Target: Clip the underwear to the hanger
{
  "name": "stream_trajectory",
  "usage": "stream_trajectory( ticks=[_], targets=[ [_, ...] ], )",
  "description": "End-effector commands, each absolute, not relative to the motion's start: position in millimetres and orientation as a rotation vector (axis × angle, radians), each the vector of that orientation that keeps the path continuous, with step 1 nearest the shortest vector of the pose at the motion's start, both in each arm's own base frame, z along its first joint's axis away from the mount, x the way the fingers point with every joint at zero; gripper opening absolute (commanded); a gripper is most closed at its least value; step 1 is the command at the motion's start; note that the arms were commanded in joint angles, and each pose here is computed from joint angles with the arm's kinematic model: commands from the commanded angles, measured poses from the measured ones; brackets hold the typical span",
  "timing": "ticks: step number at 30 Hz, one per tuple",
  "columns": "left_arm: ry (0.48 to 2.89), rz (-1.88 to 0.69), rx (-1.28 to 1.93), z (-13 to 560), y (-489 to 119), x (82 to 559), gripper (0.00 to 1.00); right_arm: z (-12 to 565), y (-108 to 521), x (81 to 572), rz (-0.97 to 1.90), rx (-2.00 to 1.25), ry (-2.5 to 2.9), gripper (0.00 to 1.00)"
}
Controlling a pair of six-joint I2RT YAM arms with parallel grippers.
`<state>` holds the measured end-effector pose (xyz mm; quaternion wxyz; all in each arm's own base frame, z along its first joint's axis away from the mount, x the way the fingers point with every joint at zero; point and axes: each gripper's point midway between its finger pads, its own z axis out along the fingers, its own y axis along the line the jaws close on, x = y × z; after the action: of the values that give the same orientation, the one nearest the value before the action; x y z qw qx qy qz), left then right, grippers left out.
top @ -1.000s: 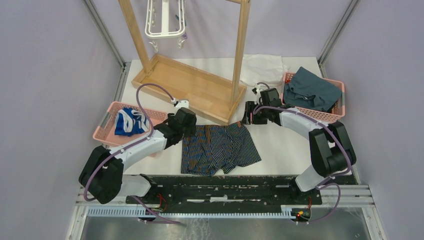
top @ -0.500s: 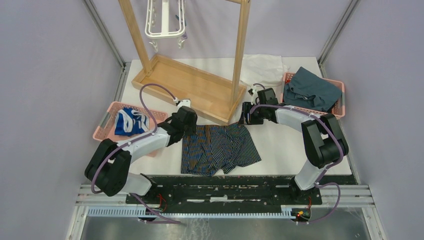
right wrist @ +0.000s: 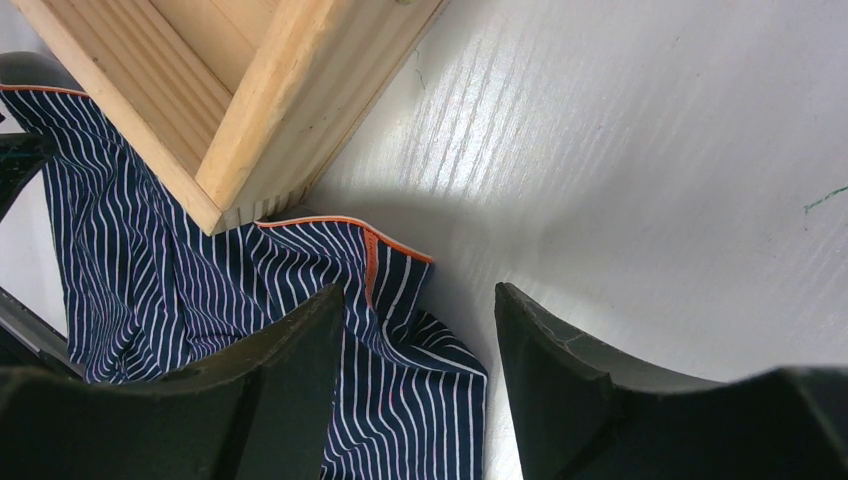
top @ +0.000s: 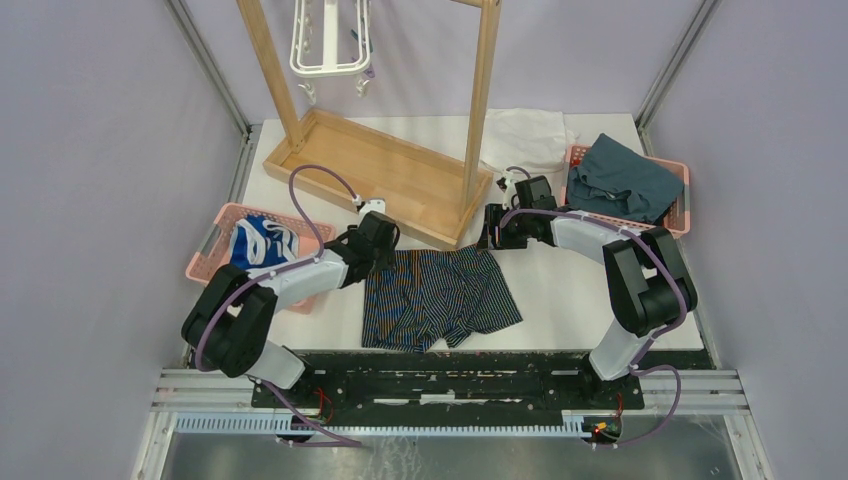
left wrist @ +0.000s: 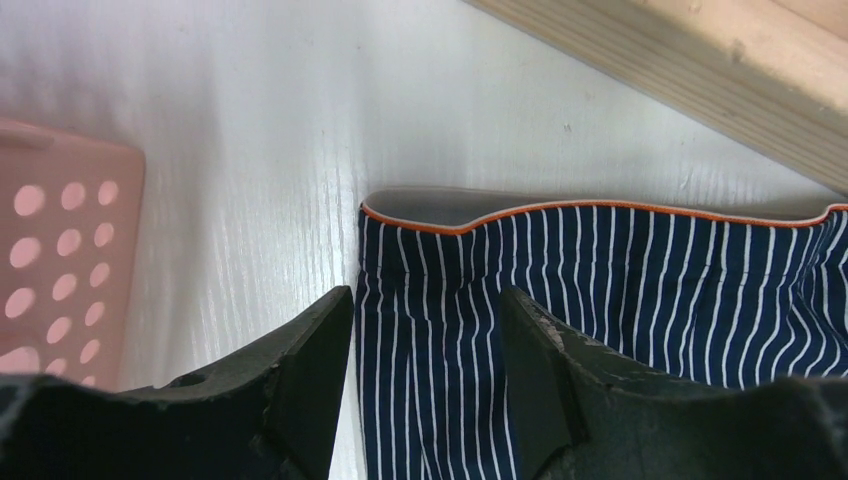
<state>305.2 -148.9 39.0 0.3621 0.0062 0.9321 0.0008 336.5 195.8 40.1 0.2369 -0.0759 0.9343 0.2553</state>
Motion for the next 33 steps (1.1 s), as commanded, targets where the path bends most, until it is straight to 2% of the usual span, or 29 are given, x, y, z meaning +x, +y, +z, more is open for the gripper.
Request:
stream_trajectory(
  ticks=[1, 5, 14, 19, 23, 33],
  targets=[
    [2.309, 0.023, 0.021, 60, -150, 328, 0.62, 60, 198, 349, 0.705, -0.233, 2.485, 0.65],
    [2.311, 0.018, 0.029, 57, -151, 330, 0.58, 59, 198, 349, 0.704, -0.233, 2.488, 0.65],
    [2.314, 0.039, 0.044, 51, -151, 337, 0.35, 59, 196, 346, 0.687, -0.243, 2.498, 0.65],
    [2.316, 0.053, 0.054, 52, -150, 339, 0.15, 61, 193, 349, 0.670, -0.238, 2.482, 0.66],
    [2.309, 0.017, 0.062, 57, -153, 337, 0.03, 64, 196, 351, 0.694, -0.247, 2.456, 0.68],
    [2.289, -0.066, 0.079, 69, -159, 328, 0.03, 58, 209, 355, 0.786, -0.257, 2.449, 0.65]
  ],
)
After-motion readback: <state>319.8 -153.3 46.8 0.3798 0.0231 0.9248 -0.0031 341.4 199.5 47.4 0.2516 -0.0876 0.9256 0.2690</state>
